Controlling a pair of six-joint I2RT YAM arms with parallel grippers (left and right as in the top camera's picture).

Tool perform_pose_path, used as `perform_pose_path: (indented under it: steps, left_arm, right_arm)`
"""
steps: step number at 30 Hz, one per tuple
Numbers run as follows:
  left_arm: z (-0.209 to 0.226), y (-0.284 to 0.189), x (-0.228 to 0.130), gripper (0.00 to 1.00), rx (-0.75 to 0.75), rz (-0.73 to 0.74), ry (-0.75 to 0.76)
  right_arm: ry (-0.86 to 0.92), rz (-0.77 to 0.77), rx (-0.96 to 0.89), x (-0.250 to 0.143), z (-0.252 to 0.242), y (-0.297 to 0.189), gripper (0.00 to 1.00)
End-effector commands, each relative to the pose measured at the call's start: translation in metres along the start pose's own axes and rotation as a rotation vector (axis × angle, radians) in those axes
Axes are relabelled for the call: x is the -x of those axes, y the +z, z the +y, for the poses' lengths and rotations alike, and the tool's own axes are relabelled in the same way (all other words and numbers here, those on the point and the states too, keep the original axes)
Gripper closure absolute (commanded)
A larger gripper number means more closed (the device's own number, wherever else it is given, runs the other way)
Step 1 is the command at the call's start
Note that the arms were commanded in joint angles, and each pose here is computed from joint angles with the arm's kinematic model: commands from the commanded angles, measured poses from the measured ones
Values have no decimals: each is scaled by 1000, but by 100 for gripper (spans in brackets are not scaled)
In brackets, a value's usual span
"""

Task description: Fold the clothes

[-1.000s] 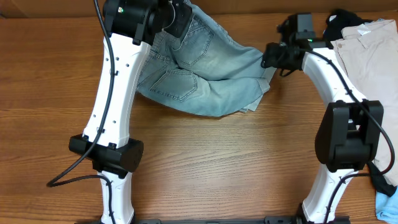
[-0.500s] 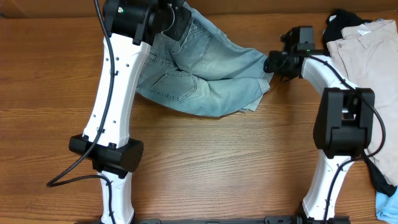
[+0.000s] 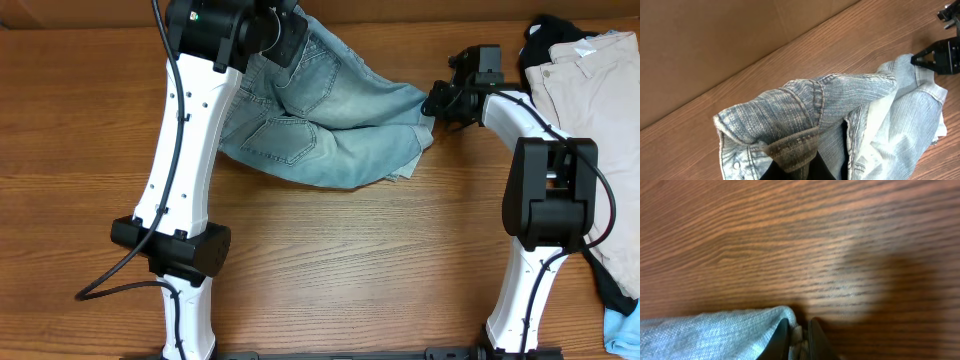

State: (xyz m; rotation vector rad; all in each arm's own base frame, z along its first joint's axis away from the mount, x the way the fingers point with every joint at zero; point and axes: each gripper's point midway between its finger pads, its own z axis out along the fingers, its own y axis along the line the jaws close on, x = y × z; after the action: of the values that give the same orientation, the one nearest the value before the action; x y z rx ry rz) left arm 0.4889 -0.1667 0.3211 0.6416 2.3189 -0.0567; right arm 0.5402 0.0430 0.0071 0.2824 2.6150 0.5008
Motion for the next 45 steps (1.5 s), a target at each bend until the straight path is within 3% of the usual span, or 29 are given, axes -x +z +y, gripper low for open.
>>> perform_pose_path:
  steps: [1,8,13,19,26,32,37,42,45]
  left_arm:
    - [7,-34,17,96,50,-82,-8]
    - [46,-109,40,96,244,-246,-93]
    - [55,-193,45,96,320,-394,-115]
    - [52,-280,34,96,349,-536,-132]
    - [45,-364,2,96,366,-658,-150]
    - [38,-400,-26,96,370,-691,-154]
    - [38,-401,-43,96,382,-645,-155]
    - [41,-357,-43,96,378,-506,-144]
    - [52,-302,-38,96,409,-345,-136]
  right_arm:
    - [7,-11,49,11,8,-21,96]
    - [-71,-217,66,72,46,-173,96]
    - [-102,-397,76,81,73,-305,96]
    - [-125,-586,66,53,89,-425,96]
    - [-151,-831,26,-28,106,-554,96]
    - [-177,-976,-3,-84,119,-607,96]
    - [-177,-989,-9,-94,120,-611,96]
    - [-141,-904,-16,-75,109,-587,96]
    - [-122,-786,-1,-55,98,-554,96]
